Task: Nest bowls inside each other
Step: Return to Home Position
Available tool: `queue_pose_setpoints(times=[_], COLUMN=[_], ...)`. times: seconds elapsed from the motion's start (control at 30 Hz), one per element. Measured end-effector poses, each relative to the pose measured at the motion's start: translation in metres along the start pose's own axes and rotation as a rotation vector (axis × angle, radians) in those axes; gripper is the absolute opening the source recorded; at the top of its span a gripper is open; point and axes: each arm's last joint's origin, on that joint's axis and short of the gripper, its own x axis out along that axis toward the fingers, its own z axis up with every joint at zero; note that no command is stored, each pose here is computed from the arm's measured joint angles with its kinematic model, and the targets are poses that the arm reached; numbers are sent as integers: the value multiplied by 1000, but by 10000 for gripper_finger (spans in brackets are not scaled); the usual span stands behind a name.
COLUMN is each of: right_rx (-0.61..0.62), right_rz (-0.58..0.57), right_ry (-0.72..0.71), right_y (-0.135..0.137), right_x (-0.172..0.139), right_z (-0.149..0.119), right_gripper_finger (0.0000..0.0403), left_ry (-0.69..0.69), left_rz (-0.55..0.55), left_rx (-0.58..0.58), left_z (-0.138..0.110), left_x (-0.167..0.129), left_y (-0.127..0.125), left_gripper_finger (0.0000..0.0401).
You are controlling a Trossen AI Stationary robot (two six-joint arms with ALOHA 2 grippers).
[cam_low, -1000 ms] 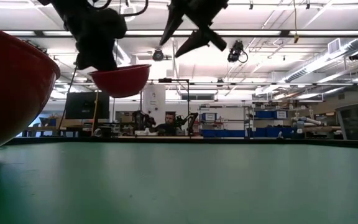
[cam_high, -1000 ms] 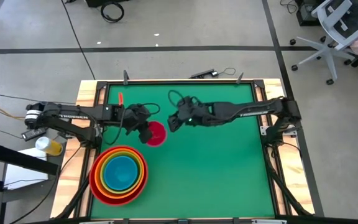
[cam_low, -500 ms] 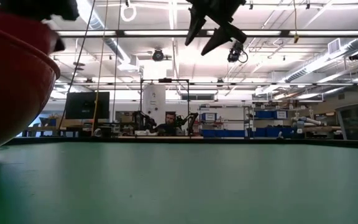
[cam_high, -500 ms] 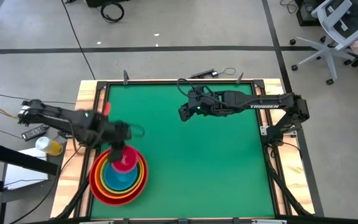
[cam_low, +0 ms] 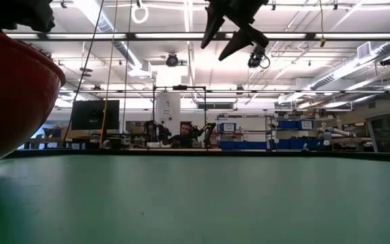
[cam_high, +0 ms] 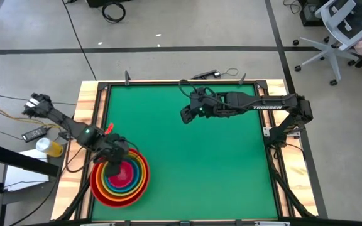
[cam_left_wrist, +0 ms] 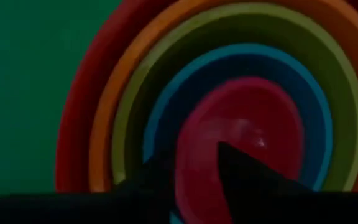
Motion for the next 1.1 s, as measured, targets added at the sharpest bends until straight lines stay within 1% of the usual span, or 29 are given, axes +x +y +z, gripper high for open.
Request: queue_pose_setpoints(times=[0.13, 0.2, 0.3, 0.4, 0.47, 0.57, 0.67, 0.73, 0.77, 0.8, 0.87, 0.9, 0.93, 0.97, 1.0, 1.03, 1.1], right_rx=[11, 2, -11, -24, -51, -86, -129, -171, -197, -230, -281, -309, -335, -361, -386, -394, -361], right_rz=[-2, -7, 2, 33, 60, 101, 131, 187, 248, 356, 611, 703, 761, 781, 769, 724, 615], right_ry=[18, 30, 39, 34, 23, -21, -100, -146, -158, -152, -132, -111, -85, -58, -23, 14, 56], right_y=[1, 2, 7, 10, 10, 3, -10, -18, -20, -22, -22, -24, -26, -29, -34, -40, -50], right_x=[-1, -2, -7, -19, -33, -67, -109, -136, -148, -162, -186, -196, -204, -209, -213, -214, -216], right_z=[-3, -6, -13, -16, -15, -11, -8, -8, -9, -11, -15, -19, -24, -29, -35, -41, -51], right_gripper_finger=[258, 260, 259, 251, 243, 225, 196, 169, 153, 134, 92, 67, 43, 23, 13, 11, 14], left_ry=[13, 3, -46, -180, -305, -490, -677, -817, -899, -990, -1134, -1174, -1185, -1173, -1150, -1124, -1085], left_rz=[-4, 3, -13, -1, 10, 21, 20, 63, 60, 33, -33, -61, -82, -103, -122, -129, -127], left_rx=[21, 12, 9, 26, 41, 58, 81, 81, 56, 41, 62, 97, 135, 161, 168, 163, 147], left_z=[-4, -5, -5, -1, 2, 5, 9, 11, 13, 13, 11, 8, 4, 1, 0, 0, 0], left_x=[0, -1, -9, -29, -49, -84, -119, -138, -147, -156, -172, -175, -175, -171, -165, -157, -143], left_y=[-4, -4, -4, -3, 0, 6, 13, 18, 19, 20, 20, 20, 21, 22, 22, 22, 21], left_gripper_finger=[196, 228, 250, 248, 238, 210, 172, 142, 124, 103, 54, 28, 15, 10, 9, 7, 4])
